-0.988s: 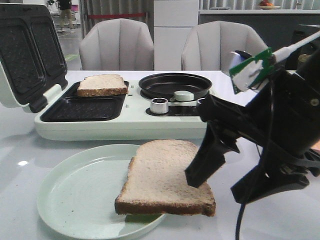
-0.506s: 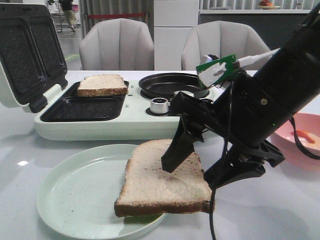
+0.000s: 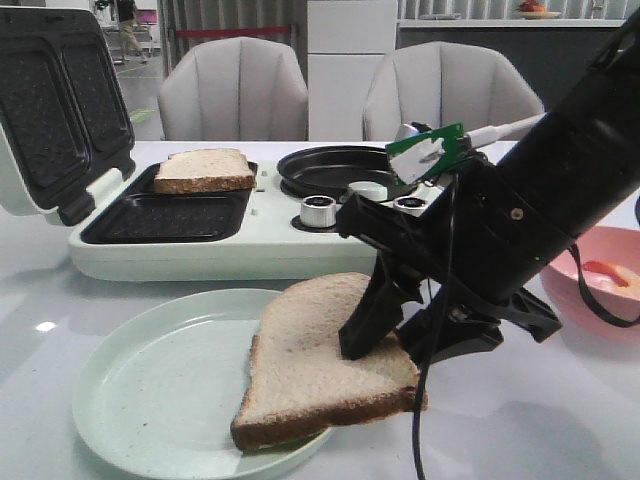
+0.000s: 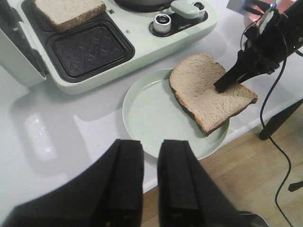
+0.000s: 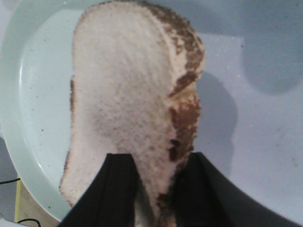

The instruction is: Make breakfast with bread and shrimp

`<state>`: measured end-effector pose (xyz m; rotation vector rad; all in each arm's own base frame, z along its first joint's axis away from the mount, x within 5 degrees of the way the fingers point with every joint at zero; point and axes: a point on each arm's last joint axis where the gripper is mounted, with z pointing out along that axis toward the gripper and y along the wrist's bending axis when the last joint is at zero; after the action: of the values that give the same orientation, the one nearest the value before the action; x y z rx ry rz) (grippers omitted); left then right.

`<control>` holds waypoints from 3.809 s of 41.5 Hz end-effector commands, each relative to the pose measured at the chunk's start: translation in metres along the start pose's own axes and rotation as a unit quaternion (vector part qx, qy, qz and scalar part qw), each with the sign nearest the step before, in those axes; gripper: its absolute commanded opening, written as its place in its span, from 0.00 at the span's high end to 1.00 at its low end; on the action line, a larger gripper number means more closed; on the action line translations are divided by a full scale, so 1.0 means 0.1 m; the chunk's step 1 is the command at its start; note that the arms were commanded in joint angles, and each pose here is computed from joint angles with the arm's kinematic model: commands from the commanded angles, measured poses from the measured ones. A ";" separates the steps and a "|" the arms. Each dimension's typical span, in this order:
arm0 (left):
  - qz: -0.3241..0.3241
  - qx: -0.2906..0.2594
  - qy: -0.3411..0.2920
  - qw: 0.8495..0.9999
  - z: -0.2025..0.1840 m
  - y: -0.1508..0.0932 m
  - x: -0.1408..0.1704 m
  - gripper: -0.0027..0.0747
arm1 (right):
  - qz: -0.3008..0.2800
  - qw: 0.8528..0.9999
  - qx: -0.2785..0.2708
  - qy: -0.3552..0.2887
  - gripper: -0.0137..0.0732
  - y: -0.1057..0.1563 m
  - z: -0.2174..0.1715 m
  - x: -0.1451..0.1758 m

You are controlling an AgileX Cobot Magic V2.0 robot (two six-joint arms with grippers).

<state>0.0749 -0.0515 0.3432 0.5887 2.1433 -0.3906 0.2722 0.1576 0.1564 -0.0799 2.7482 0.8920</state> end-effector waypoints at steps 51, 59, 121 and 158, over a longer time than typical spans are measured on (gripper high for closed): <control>-0.005 0.000 -0.045 0.999 -0.05 0.00 -0.13 0.73 | -0.127 0.955 -0.173 -0.202 0.76 1.53 -0.36 -1.30; -0.005 0.000 -0.045 0.999 -0.05 0.00 -0.13 0.73 | -0.126 0.958 -0.173 -0.192 0.61 1.48 0.03 -1.53; -0.004 -0.002 -0.043 0.999 -0.05 0.00 -0.13 0.73 | -0.302 0.917 0.131 -0.226 0.23 0.79 -2.26 0.48; 0.046 -0.193 0.175 0.964 0.52 0.41 -0.37 0.73 | -0.283 0.917 0.117 -0.257 0.23 0.42 -2.34 1.18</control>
<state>0.1295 -0.0548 0.3285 0.6765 2.4439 0.0646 0.0986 0.0569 0.3195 -0.5110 2.2224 0.3451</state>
